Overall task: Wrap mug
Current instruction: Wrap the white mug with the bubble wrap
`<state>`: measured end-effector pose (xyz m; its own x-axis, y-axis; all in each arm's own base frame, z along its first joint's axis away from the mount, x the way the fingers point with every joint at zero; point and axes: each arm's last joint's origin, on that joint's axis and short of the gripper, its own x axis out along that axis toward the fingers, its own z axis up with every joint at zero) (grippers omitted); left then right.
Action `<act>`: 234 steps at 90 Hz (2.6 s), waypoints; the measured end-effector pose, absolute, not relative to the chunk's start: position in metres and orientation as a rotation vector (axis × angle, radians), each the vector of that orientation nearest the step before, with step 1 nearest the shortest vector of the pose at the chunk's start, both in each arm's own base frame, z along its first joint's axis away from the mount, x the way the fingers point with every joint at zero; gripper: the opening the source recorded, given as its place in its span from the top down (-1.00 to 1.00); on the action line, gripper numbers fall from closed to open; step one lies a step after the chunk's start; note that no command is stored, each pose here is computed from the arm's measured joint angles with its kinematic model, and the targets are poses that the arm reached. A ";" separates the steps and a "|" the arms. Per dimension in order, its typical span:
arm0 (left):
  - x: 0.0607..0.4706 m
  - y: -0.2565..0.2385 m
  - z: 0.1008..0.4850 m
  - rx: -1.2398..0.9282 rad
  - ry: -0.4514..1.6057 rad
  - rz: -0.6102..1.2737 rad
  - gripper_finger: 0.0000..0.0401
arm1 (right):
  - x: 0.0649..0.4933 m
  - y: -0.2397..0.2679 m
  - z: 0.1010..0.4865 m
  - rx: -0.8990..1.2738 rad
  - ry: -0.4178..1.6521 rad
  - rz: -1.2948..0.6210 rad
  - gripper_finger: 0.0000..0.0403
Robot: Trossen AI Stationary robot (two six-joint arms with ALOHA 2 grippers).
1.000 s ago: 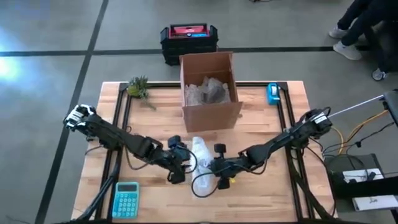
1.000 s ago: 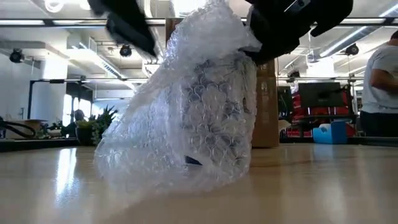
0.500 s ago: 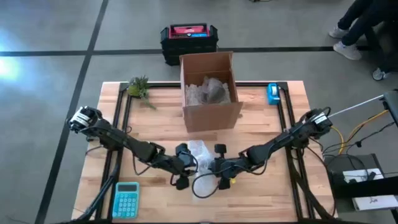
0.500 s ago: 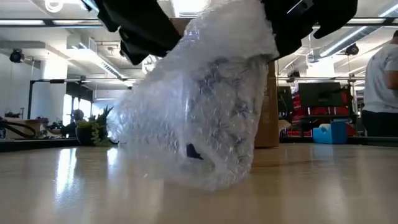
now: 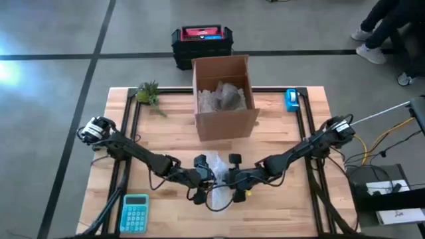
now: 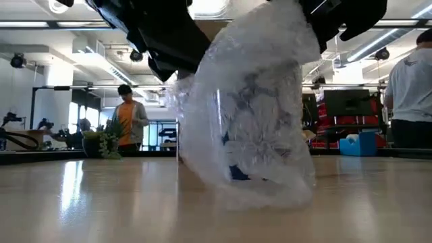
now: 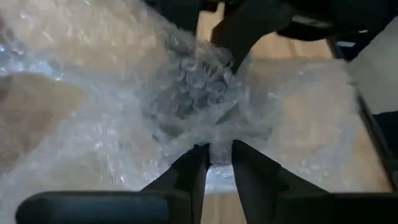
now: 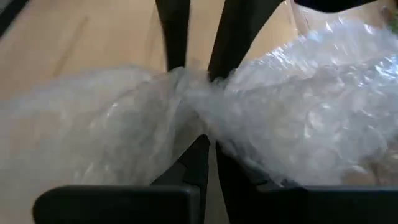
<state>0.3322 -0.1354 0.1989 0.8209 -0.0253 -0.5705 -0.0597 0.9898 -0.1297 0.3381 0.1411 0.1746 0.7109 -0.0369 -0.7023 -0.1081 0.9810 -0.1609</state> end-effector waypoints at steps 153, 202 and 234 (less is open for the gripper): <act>0.330 -0.093 0.211 -0.249 0.338 -0.127 0.71 | 0.384 0.142 0.170 -0.265 1.147 0.156 0.91; 0.347 -0.102 0.186 -0.254 0.387 -0.112 0.71 | 0.369 0.144 0.203 -0.208 1.187 0.220 0.91; 0.343 -0.102 0.181 -0.235 0.446 -0.111 0.71 | 0.355 0.145 0.234 -0.208 1.173 0.213 0.91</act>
<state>0.3427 -0.1023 0.1809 0.8966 -0.1572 -0.4141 0.0545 0.9670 -0.2490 0.3555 0.1446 0.2340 0.3723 0.0570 -0.9264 -0.2721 0.9609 -0.0503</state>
